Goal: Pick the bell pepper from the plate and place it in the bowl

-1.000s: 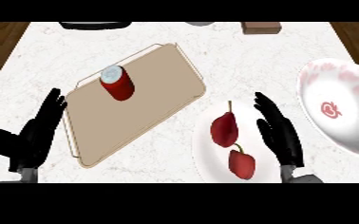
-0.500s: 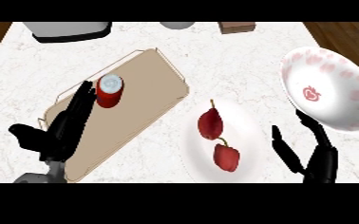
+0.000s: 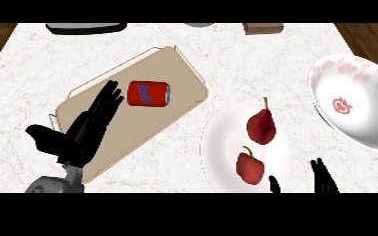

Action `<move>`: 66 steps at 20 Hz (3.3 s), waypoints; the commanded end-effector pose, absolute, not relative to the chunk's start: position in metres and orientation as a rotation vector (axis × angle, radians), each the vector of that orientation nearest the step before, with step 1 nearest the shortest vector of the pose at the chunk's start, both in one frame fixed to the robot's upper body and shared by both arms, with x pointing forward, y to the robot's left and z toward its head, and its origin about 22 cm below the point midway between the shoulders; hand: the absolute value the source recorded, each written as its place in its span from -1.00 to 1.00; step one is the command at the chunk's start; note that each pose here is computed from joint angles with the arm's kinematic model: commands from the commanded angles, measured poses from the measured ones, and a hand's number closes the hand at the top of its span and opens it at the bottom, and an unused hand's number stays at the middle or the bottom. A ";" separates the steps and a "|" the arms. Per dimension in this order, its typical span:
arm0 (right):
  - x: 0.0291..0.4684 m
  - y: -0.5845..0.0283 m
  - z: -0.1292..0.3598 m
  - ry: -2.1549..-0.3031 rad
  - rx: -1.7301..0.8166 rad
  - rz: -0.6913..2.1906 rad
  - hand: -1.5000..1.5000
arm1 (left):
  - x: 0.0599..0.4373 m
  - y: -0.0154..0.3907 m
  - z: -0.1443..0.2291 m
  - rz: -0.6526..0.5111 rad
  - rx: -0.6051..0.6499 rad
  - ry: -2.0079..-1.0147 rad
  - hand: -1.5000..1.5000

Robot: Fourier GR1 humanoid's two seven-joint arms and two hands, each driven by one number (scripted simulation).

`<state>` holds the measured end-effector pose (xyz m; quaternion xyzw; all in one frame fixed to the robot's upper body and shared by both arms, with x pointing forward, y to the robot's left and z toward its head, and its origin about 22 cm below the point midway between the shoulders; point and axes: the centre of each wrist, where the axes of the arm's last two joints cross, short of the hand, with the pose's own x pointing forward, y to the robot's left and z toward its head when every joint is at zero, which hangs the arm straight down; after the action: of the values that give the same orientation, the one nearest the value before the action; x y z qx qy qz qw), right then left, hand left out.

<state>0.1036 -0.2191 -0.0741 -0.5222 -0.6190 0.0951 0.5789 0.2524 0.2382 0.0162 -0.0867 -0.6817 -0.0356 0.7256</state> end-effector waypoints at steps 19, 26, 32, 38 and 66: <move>0.073 -0.178 -0.022 -0.638 -1.237 0.210 -1.00 | 0.258 0.210 0.026 -0.158 -0.251 -1.517 0.00; 0.098 -0.143 0.020 -0.443 -1.244 0.269 -1.00 | 0.257 0.199 0.026 -0.156 -0.283 -1.497 0.00; 0.124 -0.121 0.039 -0.435 -1.248 0.333 -1.00 | 0.265 0.181 0.039 -0.149 -0.315 -1.510 0.00; 0.150 -0.126 0.032 -0.407 -1.263 0.366 -1.00 | 0.269 0.184 0.039 -0.146 -0.272 -1.498 0.00; 0.202 -0.119 0.005 -0.469 -1.314 0.348 1.00 | 0.261 0.199 0.019 -0.136 -0.273 -1.473 0.00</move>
<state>0.1812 -0.1379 0.0136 -0.5821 -0.2705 0.2289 0.7319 0.2662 0.2040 0.0250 -0.1259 -0.6717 -0.0574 0.7278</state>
